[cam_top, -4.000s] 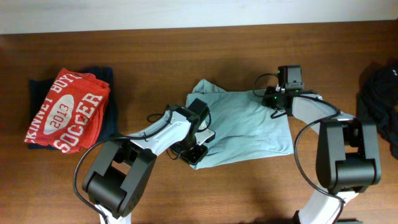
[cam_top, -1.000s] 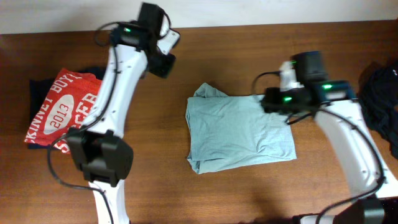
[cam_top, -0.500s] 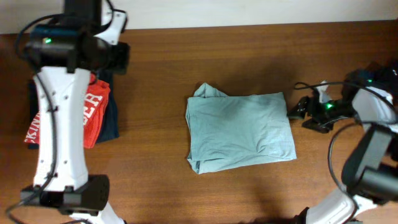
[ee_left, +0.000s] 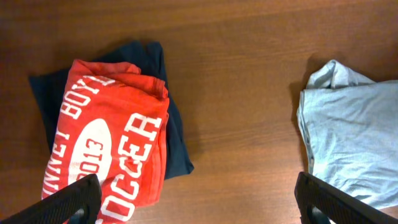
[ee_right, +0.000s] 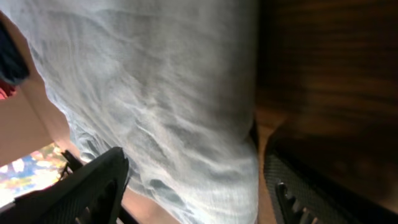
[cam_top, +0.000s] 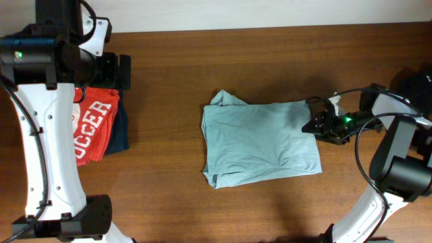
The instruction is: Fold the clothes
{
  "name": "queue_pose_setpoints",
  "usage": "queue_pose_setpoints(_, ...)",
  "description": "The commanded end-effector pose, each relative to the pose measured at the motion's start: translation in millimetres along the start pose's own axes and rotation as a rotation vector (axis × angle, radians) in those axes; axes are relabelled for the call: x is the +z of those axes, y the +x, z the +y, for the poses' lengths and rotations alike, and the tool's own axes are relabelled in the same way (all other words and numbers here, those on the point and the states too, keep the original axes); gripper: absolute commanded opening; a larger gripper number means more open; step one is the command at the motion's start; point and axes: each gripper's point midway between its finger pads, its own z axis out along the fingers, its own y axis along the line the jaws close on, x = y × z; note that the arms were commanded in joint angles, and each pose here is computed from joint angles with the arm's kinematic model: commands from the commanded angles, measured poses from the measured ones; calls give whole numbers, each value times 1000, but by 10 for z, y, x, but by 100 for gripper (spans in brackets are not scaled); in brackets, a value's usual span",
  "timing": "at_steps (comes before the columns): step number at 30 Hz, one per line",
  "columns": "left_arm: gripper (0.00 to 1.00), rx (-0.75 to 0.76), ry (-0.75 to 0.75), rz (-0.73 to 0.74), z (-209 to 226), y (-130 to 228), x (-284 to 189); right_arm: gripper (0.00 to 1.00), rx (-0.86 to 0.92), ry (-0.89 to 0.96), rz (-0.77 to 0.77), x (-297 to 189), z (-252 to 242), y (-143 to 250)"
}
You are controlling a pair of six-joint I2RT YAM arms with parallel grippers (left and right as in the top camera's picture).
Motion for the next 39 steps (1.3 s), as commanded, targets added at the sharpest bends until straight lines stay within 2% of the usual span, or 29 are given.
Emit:
queue_pose_setpoints(1,99,-14,-10,-48,27,-43,-134,70,-56,20,100,302,-71,157)
queue_pose_setpoints(5,99,-13,-10,-48,26,-43,-134,56,-112,23,122,405,37,157)
queue_pose_setpoints(10,99,-13,-10,-48,26,-42,-134,33,-120,25,121,421,49,147)
queue_pose_setpoints(17,99,-13,-11,-55,28,-60,-135,4,-12,47,60,154,-17,10)
queue_pose_setpoints(19,99,-13,-11,-58,29,-68,-136,4,1,99,42,-49,-15,-53)
queue_pose_setpoints(23,99,-13,-11,-63,31,-80,-137,4,56,318,-5,-569,-40,-208)
queue_pose_setpoints(29,99,-13,-13,-75,34,-110,-139,4,46,526,-29,-1182,251,-282)
queue_pose_setpoints(34,99,-13,-13,-75,34,-110,-139,4,27,680,-11,-1337,522,-265)
queue_pose_setpoints(39,99,-13,-13,-77,34,-115,-139,4,-25,844,33,-1188,812,-188)
